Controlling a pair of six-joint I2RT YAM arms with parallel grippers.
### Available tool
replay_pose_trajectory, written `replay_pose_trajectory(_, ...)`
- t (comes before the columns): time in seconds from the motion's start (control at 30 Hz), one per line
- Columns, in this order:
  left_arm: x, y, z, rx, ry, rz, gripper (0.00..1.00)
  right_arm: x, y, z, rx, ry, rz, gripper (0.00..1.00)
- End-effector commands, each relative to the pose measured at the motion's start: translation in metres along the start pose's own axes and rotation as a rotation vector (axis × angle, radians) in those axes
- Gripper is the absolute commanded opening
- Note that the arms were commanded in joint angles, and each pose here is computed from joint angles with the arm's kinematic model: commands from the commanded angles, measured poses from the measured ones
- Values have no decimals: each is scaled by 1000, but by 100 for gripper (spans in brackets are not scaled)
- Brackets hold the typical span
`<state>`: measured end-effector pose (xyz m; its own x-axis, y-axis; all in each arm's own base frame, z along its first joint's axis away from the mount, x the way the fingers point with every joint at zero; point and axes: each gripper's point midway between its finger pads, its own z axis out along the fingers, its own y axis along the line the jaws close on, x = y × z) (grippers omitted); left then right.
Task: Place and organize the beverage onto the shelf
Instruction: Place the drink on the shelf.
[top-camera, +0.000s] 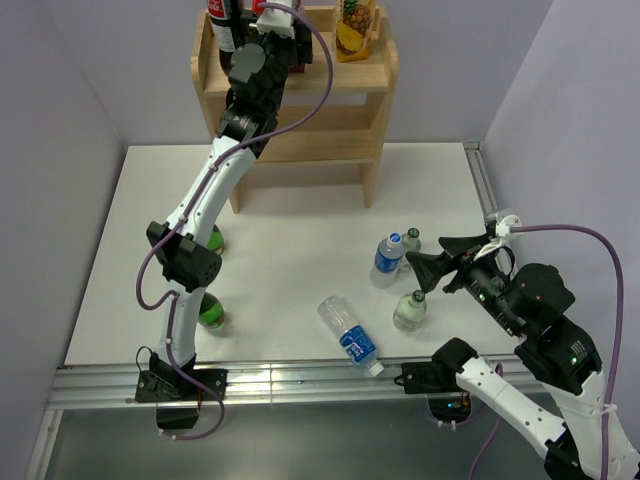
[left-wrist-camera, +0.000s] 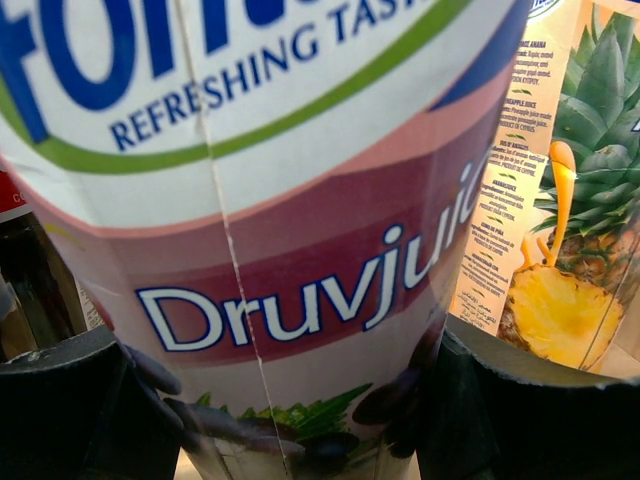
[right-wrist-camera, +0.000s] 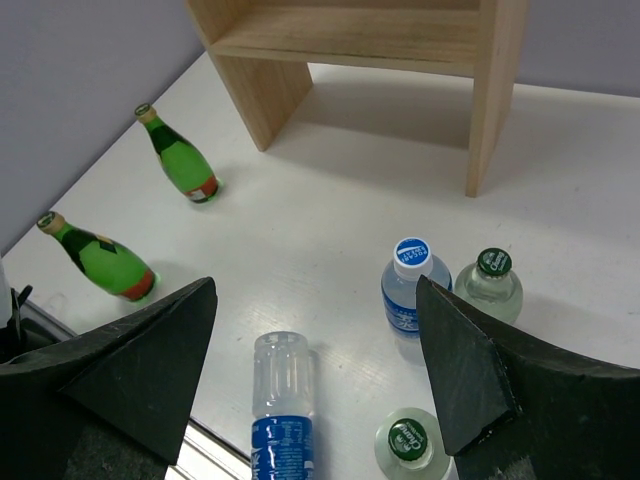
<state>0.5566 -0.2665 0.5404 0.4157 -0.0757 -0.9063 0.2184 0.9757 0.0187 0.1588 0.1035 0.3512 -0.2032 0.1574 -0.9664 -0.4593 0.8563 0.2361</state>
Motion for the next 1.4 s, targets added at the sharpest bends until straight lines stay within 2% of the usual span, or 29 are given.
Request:
replay_pose_trajectory(0.0, -98, 2, -21, -2, -153, -73, 46, -7, 5, 6, -18, -23, 6, 87)
replay_pose_trajectory(0.47, -52, -4, -9, 4, -87, -44, 72, -5, 5, 5, -24, -26, 8, 87)
replay_pose_trajectory(0.77, -34, 1, -3, 10, -64, -58, 85, -5, 4, 4, -21, -33, 7, 87)
replay_pose_trajectory(1.0, -23, -1, -1, 18, -52, -59, 83, -4, 4, 4, -20, -32, 8, 87)
replay_pose_trajectory(1.13, -14, -2, 1, 21, -41, -61, 75, -4, 4, 4, -20, -30, 8, 87)
replay_pose_trajectory(1.2, -5, -3, 2, 26, -28, -60, 67, -4, 4, 4, -20, -32, 8, 86)
replay_pose_trajectory(1.27, 3, -6, 3, 29, -16, -63, 64, -3, 3, 3, -18, -31, 7, 86)
replay_pose_trajectory(1.37, 13, -5, 5, 21, -8, -62, 66, -3, 3, 4, -17, -31, 7, 86)
